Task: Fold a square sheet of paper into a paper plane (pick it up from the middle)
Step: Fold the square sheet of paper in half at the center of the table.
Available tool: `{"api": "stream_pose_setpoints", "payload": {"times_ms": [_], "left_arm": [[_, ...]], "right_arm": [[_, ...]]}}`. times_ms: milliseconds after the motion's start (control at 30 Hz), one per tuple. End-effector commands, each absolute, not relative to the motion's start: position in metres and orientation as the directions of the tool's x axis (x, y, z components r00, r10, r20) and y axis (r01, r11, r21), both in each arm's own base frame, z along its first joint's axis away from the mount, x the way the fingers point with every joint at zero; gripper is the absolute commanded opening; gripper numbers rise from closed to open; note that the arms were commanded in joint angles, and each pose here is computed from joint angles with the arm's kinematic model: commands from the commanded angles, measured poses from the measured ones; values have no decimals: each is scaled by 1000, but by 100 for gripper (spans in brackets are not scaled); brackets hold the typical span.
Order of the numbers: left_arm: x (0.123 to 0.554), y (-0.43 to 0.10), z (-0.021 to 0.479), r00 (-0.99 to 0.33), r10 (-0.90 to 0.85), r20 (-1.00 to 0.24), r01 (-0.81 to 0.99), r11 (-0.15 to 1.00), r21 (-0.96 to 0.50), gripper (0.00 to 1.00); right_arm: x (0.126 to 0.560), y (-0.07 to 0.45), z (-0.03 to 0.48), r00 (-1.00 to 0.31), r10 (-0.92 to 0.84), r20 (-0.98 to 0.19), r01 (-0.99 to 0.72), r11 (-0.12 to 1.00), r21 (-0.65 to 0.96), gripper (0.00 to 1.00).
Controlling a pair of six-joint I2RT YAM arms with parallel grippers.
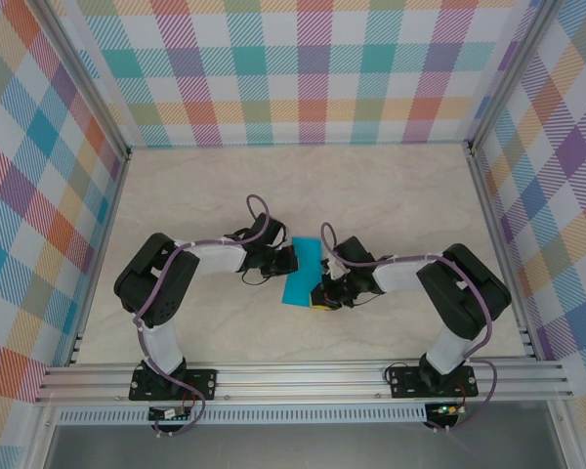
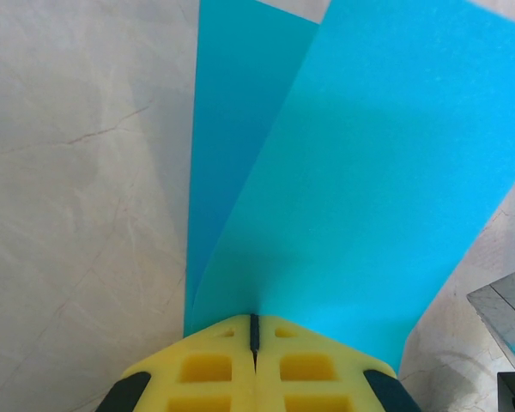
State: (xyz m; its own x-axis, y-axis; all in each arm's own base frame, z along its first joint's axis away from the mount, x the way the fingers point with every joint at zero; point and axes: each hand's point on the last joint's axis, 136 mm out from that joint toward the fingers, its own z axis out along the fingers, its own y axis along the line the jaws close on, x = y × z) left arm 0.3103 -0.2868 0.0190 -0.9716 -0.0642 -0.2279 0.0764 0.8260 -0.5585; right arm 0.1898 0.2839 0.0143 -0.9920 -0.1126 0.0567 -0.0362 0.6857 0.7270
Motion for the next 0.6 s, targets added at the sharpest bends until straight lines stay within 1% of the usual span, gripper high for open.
{"api": "stream_pose_setpoints", "payload": {"times_ms": [0, 133, 233, 333, 400, 467, 567], "left_arm": [[280, -263, -20, -993, -27, -115, 27, 893, -449, 0], [279, -263, -21, -993, -27, -113, 27, 893, -448, 0], [278, -262, -23, -994, -26, -110, 26, 895, -446, 0], [278, -262, -24, -994, -27, -107, 23, 896, -443, 0], [277, -261, -26, -994, -23, -103, 25, 897, -442, 0], [275, -260, -27, -995, -24, -100, 22, 900, -436, 0], [275, -260, -27, -995, -23, -98, 22, 899, -437, 0]], "right_arm": [[185, 275, 10, -991, -119, 64, -44, 734, 678, 7], [223, 287, 51, -994, -86, -67, -108, 696, 710, 7], [258, 283, 69, -991, -26, -132, -115, 675, 728, 9], [287, 278, 70, -990, 20, -142, -95, 651, 753, 7], [298, 282, 67, -992, 19, -128, -89, 623, 777, 6], [302, 290, 64, -994, -2, -109, -88, 600, 795, 5], [305, 290, 52, -996, 1, -86, -68, 613, 787, 4]]}}
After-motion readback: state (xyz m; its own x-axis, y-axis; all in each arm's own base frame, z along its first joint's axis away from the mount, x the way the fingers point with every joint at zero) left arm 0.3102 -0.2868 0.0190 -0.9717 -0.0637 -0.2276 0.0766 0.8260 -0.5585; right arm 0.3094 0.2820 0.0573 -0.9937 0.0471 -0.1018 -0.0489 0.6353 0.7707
